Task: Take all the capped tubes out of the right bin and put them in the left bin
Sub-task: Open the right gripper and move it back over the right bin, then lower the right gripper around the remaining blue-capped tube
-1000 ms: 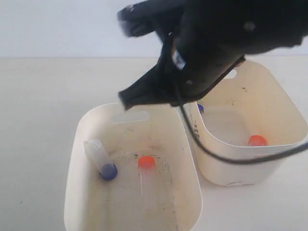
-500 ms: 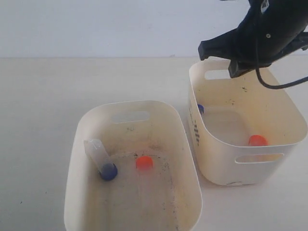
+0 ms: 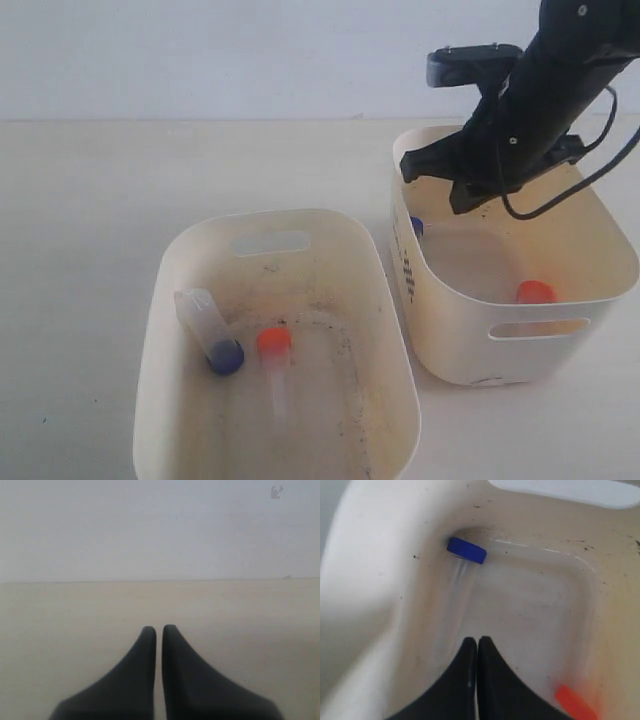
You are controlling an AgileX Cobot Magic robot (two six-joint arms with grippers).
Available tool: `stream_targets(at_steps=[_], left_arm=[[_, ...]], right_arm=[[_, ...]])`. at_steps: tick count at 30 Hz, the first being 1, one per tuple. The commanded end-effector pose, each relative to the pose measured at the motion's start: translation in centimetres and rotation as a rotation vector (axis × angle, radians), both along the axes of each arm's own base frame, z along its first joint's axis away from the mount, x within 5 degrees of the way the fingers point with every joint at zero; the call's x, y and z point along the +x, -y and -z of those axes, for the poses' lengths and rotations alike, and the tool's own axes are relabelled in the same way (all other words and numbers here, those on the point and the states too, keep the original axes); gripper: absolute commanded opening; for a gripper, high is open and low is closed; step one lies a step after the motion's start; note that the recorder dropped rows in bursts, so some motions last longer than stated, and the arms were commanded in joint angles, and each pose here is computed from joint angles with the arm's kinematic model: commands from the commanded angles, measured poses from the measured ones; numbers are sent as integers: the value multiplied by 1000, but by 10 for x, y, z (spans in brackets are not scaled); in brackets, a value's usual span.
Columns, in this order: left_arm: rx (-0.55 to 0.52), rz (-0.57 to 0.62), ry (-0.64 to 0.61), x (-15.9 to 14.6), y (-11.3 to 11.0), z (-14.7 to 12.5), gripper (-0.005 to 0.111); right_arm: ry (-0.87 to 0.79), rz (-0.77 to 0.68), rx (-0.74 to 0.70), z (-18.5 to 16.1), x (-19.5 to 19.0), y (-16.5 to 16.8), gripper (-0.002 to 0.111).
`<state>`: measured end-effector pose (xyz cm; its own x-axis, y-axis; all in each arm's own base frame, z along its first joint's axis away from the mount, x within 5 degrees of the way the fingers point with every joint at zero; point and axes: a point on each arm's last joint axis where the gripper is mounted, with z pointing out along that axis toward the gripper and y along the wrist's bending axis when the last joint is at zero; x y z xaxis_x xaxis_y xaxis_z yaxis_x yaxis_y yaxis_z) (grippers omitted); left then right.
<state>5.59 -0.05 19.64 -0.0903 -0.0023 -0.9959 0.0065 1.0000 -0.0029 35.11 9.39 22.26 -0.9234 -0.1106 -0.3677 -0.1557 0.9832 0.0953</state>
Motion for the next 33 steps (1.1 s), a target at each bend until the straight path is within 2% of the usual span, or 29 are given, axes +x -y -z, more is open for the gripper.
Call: stream_targets(at_steps=[1,14,18,23,29,33], left_arm=[[-8,7,6,0,0,-1,4],[-8,7,6,0,0,-1,4],[-8,7,6,0,0,-1,4],[-8,7,6,0,0,-1,4],[-8,7,6,0,0,-1,4],[-8,7,6,0,0,-1,4]], right_arm=[[3,22,33,14,10,-1,0],[-11,41,109,18,12,-7,0],[-42,61,145,18,13,6,0],[-99,40,264,16,13,26,0],[-106,57,265,16,14,44,0],[-96,63,267,17,14,43,0]])
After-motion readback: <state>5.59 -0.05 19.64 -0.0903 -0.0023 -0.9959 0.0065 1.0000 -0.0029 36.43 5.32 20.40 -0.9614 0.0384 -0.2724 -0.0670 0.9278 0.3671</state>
